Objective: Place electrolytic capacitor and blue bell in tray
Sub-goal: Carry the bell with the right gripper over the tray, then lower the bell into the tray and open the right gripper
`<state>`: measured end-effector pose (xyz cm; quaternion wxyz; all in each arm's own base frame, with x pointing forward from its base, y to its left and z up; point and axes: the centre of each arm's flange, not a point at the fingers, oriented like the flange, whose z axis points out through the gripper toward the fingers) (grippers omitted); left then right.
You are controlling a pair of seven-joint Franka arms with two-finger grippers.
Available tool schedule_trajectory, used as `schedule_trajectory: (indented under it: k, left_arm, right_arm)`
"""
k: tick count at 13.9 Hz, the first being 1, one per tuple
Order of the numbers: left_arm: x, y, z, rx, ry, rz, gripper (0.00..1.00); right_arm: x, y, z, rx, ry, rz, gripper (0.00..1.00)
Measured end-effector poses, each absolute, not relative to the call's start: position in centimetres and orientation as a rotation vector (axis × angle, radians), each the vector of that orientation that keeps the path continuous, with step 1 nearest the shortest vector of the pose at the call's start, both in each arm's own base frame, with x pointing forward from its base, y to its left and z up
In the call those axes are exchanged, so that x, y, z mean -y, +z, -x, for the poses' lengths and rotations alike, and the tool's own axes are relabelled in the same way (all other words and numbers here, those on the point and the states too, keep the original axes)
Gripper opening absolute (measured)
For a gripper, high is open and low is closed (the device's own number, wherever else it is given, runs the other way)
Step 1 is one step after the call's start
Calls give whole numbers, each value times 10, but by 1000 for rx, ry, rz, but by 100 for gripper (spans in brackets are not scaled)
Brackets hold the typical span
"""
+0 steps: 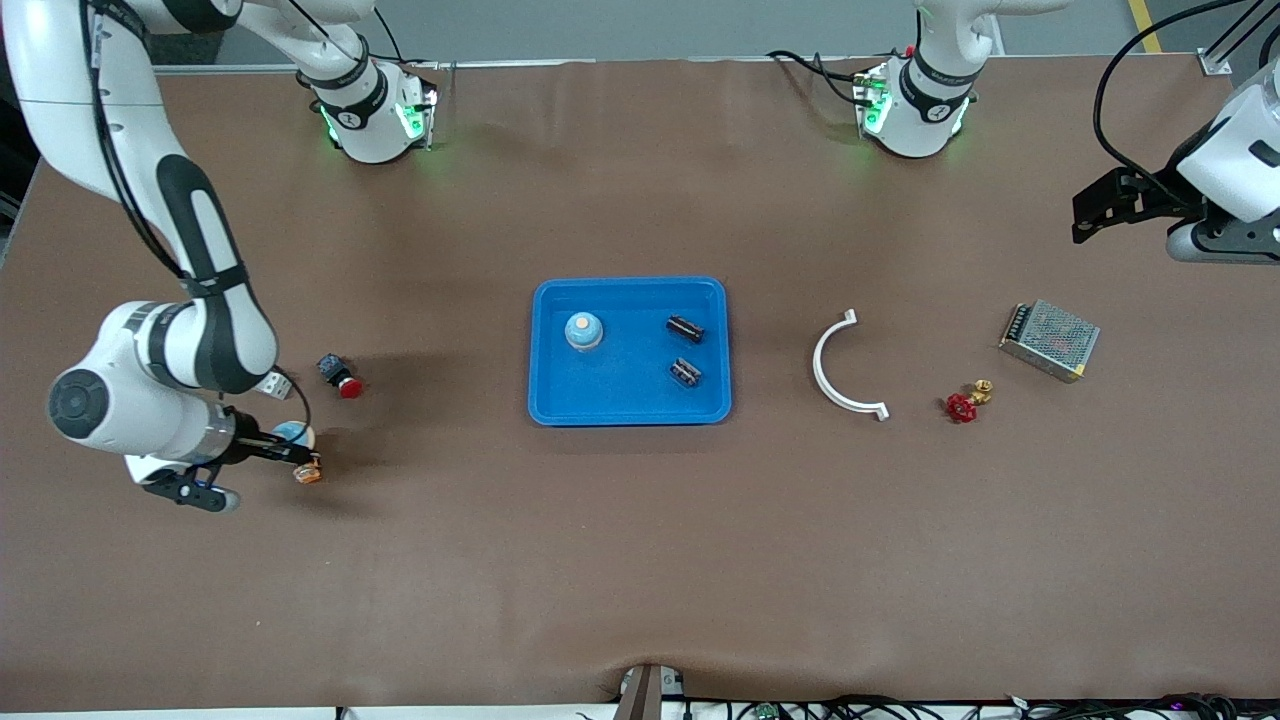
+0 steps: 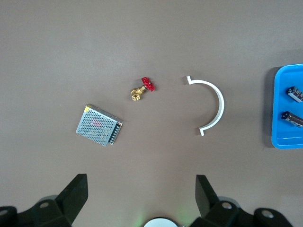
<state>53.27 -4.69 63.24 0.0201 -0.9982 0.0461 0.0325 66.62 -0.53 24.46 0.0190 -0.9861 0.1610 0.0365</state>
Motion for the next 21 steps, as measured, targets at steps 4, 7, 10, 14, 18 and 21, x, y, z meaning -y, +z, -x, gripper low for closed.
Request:
schedule_trajectory:
  k: [4, 7, 10, 14, 18, 21]
  left_arm:
    - [49, 630, -533, -150, 105, 3096, 100]
    - [50, 629, -533, -151, 104, 3096, 100]
    - [50, 628, -534, -153, 97, 3096, 100]
    - [51, 628, -534, -156, 95, 3096, 100]
    - [62, 627, -533, -185, 96, 3093, 100]
    - [64, 626, -533, -190, 93, 3092, 100]
  right_arm:
    - [-89, 245, -661, -673, 112, 3039, 64]
    - [-150, 247, -652, -801, 88, 3010, 64]
    - [-218, 249, -636, -926, 49, 2965, 64]
    - [-297, 252, -609, -1030, -12, 2895, 64]
    - [-355, 238, -574, -1098, 8, 2884, 64]
    - [-385, 220, -551, -1145, -28, 2926, 64]
